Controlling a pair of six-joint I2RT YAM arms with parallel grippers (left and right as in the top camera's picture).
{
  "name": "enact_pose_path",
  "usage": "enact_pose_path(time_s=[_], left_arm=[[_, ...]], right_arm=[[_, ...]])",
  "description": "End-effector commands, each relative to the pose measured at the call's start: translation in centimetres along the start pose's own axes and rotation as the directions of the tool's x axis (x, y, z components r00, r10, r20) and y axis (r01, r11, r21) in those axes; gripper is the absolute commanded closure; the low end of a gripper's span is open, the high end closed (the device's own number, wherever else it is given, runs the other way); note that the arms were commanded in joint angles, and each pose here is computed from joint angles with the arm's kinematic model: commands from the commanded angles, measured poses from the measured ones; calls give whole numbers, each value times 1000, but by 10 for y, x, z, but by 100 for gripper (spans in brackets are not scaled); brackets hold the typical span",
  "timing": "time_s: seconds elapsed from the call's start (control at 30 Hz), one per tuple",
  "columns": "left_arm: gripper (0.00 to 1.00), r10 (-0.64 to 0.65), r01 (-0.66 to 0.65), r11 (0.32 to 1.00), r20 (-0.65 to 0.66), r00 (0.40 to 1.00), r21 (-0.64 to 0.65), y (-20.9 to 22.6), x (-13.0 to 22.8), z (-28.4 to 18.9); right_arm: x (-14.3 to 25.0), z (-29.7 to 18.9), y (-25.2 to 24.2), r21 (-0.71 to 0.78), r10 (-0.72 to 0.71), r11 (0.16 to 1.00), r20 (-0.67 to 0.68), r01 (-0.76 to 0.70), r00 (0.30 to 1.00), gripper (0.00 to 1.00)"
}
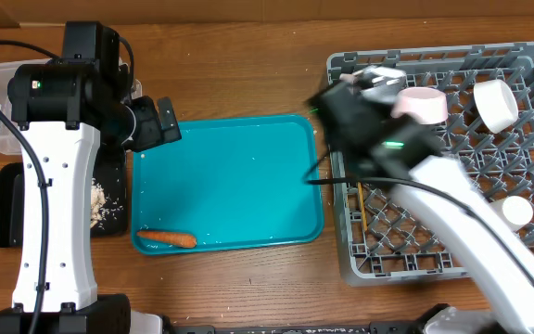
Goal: Sort waste into correct bins and load items into the dishwasher
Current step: 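Grasp the white plate with the right gripper and stand it in the rack, then grasp the carrot with the left gripper and drop it on the black tray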
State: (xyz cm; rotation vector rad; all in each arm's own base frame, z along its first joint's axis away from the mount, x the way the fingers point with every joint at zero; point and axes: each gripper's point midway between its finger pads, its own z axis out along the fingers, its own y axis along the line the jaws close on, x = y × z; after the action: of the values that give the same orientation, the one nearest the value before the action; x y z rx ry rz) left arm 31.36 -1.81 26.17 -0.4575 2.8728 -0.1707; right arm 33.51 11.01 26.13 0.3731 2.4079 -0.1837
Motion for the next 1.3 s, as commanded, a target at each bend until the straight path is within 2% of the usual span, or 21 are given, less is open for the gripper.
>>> enact_pose_path(time_s=[0.0, 0.1, 0.3, 0.37, 0.43, 0.5, 0.87, 1.27], left_arm=[[0, -16, 17, 1000, -80, 997, 14, -1, 12, 16], [0, -62, 60, 998, -140, 988, -14, 4, 24, 31], [0, -267, 237, 962, -269, 925, -138, 21, 60, 68], [0, -326, 281, 940, -263, 908, -196, 31, 67, 79], [0, -417, 351, 890, -206, 885, -290, 48, 72, 89], [0, -480, 407, 852, -178, 859, -330, 56, 80, 99], [0, -602, 523, 774, -161, 782, -357, 71, 120, 163], [0, -600, 555, 783, -106, 793, -281, 75, 122, 209]], right_arm=[[-17, -17, -37, -69, 95, 993, -38, -97, 995, 12], [-20, -11, -69, -51, 135, 989, -90, -140, 987, 9], [-11, 11, -127, 36, 209, 978, -219, -206, 953, 6], [-7, 18, -146, 90, 257, 966, -245, -242, 935, 5], [-5, 24, -159, 127, 281, 958, -264, -255, 923, 2], [-2, 28, -169, 149, 280, 958, -286, -247, 916, 2], [10, 46, -171, 161, 297, 953, -357, -255, 885, 1], [12, 45, -172, 164, 296, 954, -364, -252, 883, 1]])
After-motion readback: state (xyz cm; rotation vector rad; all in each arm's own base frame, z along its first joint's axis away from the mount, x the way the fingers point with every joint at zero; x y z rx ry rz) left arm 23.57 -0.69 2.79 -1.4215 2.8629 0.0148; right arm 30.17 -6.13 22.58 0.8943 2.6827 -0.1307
